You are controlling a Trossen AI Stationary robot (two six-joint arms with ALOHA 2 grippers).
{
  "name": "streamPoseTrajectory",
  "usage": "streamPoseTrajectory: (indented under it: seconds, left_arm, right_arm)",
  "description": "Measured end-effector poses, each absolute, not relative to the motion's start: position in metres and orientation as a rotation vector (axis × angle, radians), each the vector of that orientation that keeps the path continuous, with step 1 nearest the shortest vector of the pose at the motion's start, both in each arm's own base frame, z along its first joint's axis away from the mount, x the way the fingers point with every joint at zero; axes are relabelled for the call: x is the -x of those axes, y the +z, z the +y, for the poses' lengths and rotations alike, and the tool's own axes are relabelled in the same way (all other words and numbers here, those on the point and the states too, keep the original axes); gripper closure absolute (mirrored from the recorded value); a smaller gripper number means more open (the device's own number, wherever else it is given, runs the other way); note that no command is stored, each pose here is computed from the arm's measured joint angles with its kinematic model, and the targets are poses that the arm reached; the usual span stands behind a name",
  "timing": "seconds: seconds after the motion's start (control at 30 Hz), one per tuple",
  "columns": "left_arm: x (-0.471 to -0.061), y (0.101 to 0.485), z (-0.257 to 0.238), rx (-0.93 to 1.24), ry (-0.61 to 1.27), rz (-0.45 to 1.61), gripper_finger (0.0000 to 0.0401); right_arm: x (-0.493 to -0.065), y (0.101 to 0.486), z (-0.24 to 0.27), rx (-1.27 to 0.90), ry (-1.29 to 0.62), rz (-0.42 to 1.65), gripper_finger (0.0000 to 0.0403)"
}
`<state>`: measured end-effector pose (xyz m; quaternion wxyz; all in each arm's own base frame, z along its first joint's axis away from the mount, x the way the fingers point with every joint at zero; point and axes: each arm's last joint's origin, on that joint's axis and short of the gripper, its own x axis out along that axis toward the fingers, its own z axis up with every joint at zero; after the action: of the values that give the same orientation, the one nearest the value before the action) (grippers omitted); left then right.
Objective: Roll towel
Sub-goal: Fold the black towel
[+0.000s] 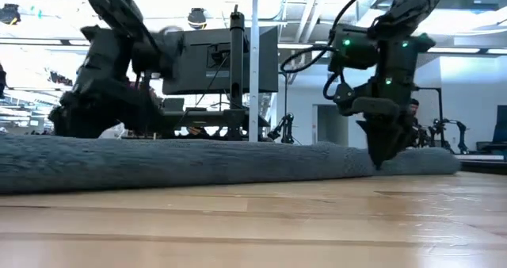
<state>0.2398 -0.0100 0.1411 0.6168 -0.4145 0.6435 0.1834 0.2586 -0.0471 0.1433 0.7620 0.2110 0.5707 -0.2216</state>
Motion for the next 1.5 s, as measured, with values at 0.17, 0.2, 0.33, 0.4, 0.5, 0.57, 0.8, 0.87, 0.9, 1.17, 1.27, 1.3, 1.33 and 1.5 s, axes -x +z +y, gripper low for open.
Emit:
streamPoseTrajectory:
  seconds: [0.17,0.2,0.33,0.4,0.5,0.57,0.8,0.87,0.9,1.17,1.27,1.3,1.33,1.5]
  left_arm:
    - [-0.266,0.147,-0.070,1.119,0.271,1.370,0.0301]
    - [-0.268,0.148,-0.080,1.135,0.267,1.379,0.0301]
    - [-0.258,0.158,-0.108,1.136,0.361,1.503,0.0301]
    - [-0.253,0.172,-0.115,1.100,0.401,1.547,0.0301]
    - [-0.250,0.203,-0.112,1.031,0.447,1.519,0.0301]
    - [-0.249,0.221,-0.103,0.957,0.496,1.471,0.0301]
    - [-0.240,0.229,-0.042,0.599,0.659,1.421,0.0301]
    - [-0.240,0.215,-0.027,0.549,0.614,1.431,0.0301]
    - [-0.241,0.209,-0.021,0.535,0.591,1.420,0.0301]
    - [-0.222,0.165,-0.012,0.570,0.506,1.516,0.0301]
    - [-0.213,0.152,-0.030,0.642,0.455,1.556,0.0301]
    - [-0.211,0.148,-0.037,0.669,0.442,1.556,0.0301]
    - [-0.211,0.145,-0.045,0.694,0.431,1.542,0.0301]
    - [-0.215,0.142,-0.081,0.848,0.371,1.417,0.0301]
  right_arm:
    - [-0.263,0.147,-0.066,-0.421,-0.468,1.161,0.0165]
    - [-0.262,0.148,-0.069,-0.412,-0.466,1.172,0.0165]
    - [-0.250,0.155,-0.068,-0.403,-0.430,1.282,0.0165]
    - [-0.241,0.161,-0.061,-0.411,-0.409,1.347,0.0165]
    - [-0.229,0.175,-0.046,-0.430,-0.410,1.382,0.0165]
    - [-0.226,0.185,-0.034,-0.463,-0.420,1.343,0.0165]
    - [-0.233,0.190,0.017,-0.720,-0.444,1.125,0.0165]
    - [-0.239,0.182,0.031,-0.778,-0.443,1.090,0.0165]
    - [-0.243,0.177,0.038,-0.797,-0.453,1.080,0.0165]
    - [-0.265,0.135,0.065,-0.902,-0.532,1.079,0.0165]
    - [-0.269,0.131,0.057,-0.909,-0.551,1.090,0.0165]
    - [-0.269,0.132,0.052,-0.905,-0.545,1.091,0.0165]
    - [-0.270,0.134,0.047,-0.903,-0.535,1.086,0.0165]
    - [-0.266,0.146,0.009,-0.833,-0.574,1.034,0.0165]
